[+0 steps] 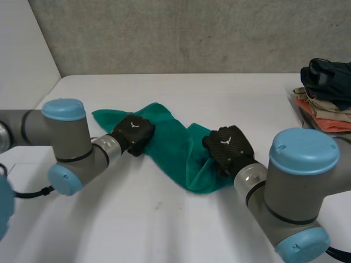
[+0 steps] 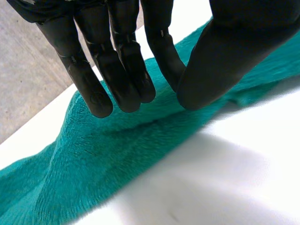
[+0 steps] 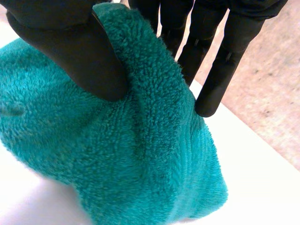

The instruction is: Fold the laundry.

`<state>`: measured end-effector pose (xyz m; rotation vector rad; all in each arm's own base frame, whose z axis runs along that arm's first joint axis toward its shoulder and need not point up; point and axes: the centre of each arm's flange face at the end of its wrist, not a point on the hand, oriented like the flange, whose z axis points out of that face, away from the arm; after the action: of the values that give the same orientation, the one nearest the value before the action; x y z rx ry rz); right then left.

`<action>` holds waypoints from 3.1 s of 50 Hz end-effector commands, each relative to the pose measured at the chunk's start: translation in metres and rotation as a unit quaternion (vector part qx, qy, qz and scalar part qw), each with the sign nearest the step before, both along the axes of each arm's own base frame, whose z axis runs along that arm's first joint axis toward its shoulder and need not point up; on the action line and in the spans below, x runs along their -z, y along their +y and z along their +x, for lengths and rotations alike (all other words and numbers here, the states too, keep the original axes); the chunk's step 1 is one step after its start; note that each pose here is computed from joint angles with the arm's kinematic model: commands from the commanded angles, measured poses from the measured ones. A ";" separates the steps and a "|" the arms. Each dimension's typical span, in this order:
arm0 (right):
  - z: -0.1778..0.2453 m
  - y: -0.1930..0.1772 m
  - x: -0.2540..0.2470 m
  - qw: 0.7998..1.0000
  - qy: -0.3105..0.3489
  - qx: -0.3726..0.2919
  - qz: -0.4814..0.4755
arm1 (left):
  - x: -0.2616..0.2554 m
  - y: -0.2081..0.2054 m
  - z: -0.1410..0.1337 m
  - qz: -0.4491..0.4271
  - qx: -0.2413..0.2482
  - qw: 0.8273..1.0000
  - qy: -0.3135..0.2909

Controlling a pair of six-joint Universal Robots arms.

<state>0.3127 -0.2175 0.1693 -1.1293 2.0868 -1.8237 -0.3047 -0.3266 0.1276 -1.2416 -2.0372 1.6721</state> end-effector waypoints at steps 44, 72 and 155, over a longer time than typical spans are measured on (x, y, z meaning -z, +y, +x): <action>-0.048 0.000 -0.090 0.998 0.034 0.014 -0.052 | -0.081 0.077 -0.055 -0.093 0.055 0.994 0.003; -0.032 -0.053 -0.031 0.957 0.286 0.015 -0.038 | -0.051 0.081 -0.045 -0.082 -0.048 0.993 -0.062; -0.064 -0.035 0.030 0.980 0.191 0.055 -0.007 | -0.017 0.061 -0.040 -0.116 0.081 0.977 -0.159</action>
<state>0.2498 -0.2525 0.1406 -1.4992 2.3765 -1.7904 -0.3375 -0.2421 0.1752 -1.6019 -1.9106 1.7651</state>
